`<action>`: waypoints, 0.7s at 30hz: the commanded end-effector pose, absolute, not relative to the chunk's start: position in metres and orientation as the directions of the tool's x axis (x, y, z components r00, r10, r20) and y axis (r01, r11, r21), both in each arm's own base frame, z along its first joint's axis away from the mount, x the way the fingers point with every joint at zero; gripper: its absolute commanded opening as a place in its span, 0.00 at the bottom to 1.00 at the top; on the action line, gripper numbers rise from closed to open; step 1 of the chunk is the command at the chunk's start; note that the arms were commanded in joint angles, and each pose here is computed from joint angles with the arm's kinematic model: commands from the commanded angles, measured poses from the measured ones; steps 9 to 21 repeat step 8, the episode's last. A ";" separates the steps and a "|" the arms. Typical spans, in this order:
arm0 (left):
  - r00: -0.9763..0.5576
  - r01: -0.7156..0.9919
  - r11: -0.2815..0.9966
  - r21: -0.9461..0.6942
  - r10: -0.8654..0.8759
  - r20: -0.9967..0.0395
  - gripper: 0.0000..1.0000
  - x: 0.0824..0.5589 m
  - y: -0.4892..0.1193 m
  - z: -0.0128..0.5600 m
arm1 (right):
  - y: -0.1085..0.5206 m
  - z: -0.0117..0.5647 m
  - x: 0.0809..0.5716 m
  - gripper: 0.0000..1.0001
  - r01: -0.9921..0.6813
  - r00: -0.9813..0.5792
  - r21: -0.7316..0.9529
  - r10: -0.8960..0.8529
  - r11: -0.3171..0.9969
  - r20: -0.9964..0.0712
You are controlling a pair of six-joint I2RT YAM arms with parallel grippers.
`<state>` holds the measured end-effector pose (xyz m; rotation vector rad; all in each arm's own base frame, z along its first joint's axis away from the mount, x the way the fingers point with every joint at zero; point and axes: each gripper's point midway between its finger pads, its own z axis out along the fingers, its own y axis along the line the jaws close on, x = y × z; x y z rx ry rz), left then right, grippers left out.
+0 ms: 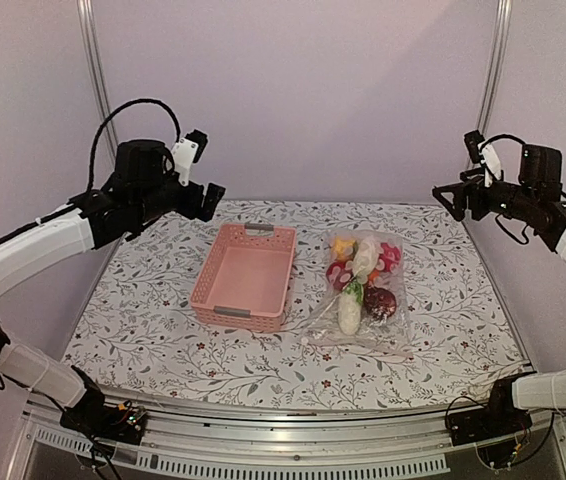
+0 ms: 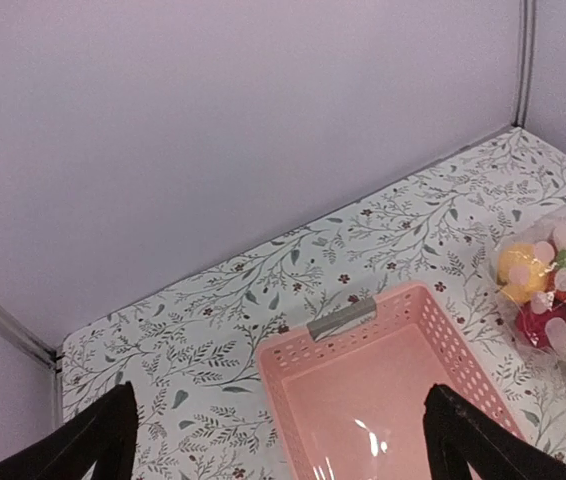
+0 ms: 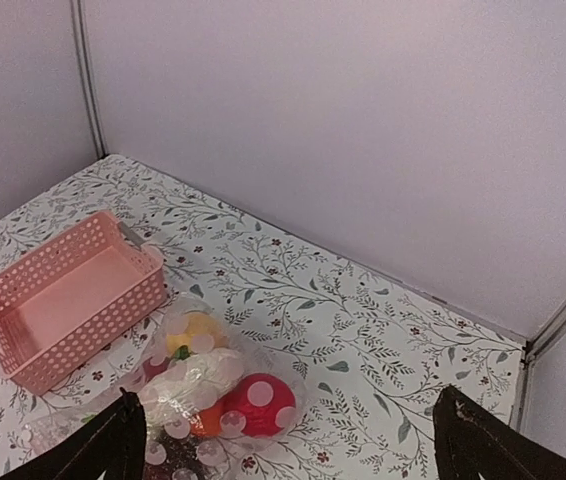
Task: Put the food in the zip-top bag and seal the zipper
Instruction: Reset both arms
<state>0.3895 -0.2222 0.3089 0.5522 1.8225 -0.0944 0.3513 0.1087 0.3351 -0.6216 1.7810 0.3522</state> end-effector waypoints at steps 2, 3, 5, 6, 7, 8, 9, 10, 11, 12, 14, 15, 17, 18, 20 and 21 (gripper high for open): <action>-0.171 0.123 0.982 0.142 0.162 -0.972 1.00 0.396 -0.159 0.353 | 0.069 0.405 0.367 0.99 -0.311 -0.095 -0.014 -0.046 0.950 -0.994; -0.175 0.100 0.989 0.113 0.129 -0.976 1.00 0.398 -0.150 0.353 | 0.068 0.404 0.366 0.99 -0.304 -0.094 -0.006 -0.036 0.952 -0.995; -0.195 0.097 0.994 0.055 0.073 -0.978 1.00 0.399 -0.143 0.346 | 0.069 0.393 0.364 0.99 -0.310 -0.098 0.005 -0.027 0.951 -0.995; -0.216 0.105 0.994 0.030 0.052 -0.975 1.00 0.398 -0.141 0.339 | 0.069 0.386 0.361 0.99 -0.308 -0.099 0.007 -0.024 0.952 -0.995; -0.238 0.109 0.994 0.000 0.026 -0.971 1.00 0.398 -0.140 0.331 | 0.068 0.373 0.362 0.99 -0.300 -0.114 0.018 -0.018 0.954 -0.993; -0.257 0.112 0.993 -0.024 0.006 -0.966 1.00 0.397 -0.139 0.324 | 0.066 0.363 0.363 0.99 -0.289 -0.121 0.025 -0.011 0.957 -0.993; -0.257 0.112 0.993 -0.024 0.006 -0.966 1.00 0.397 -0.139 0.324 | 0.066 0.363 0.363 0.99 -0.289 -0.121 0.025 -0.011 0.957 -0.993; -0.257 0.112 0.993 -0.024 0.006 -0.966 1.00 0.397 -0.139 0.324 | 0.066 0.363 0.363 0.99 -0.289 -0.121 0.025 -0.011 0.957 -0.993; -0.257 0.112 0.993 -0.024 0.006 -0.966 1.00 0.397 -0.139 0.324 | 0.066 0.363 0.363 0.99 -0.289 -0.121 0.025 -0.011 0.957 -0.993; -0.257 0.112 0.993 -0.024 0.006 -0.966 1.00 0.397 -0.139 0.324 | 0.066 0.363 0.363 0.99 -0.289 -0.121 0.025 -0.011 0.957 -0.993; -0.257 0.112 0.993 -0.024 0.006 -0.966 1.00 0.397 -0.139 0.324 | 0.066 0.363 0.363 0.99 -0.289 -0.121 0.025 -0.011 0.957 -0.993; -0.257 0.112 0.993 -0.024 0.006 -0.966 1.00 0.397 -0.139 0.324 | 0.066 0.363 0.363 0.99 -0.289 -0.121 0.025 -0.011 0.957 -0.993; -0.257 0.112 0.993 -0.024 0.006 -0.966 1.00 0.397 -0.139 0.324 | 0.066 0.363 0.363 0.99 -0.289 -0.121 0.025 -0.011 0.957 -0.993; -0.257 0.112 0.993 -0.024 0.006 -0.966 1.00 0.397 -0.139 0.324 | 0.066 0.363 0.363 0.99 -0.289 -0.121 0.025 -0.011 0.957 -0.993; -0.257 0.112 0.993 -0.024 0.006 -0.966 1.00 0.397 -0.139 0.324 | 0.066 0.363 0.363 0.99 -0.289 -0.121 0.025 -0.011 0.957 -0.993; -0.257 0.112 0.993 -0.024 0.006 -0.966 1.00 0.397 -0.139 0.324 | 0.066 0.363 0.363 0.99 -0.289 -0.121 0.025 -0.011 0.957 -0.993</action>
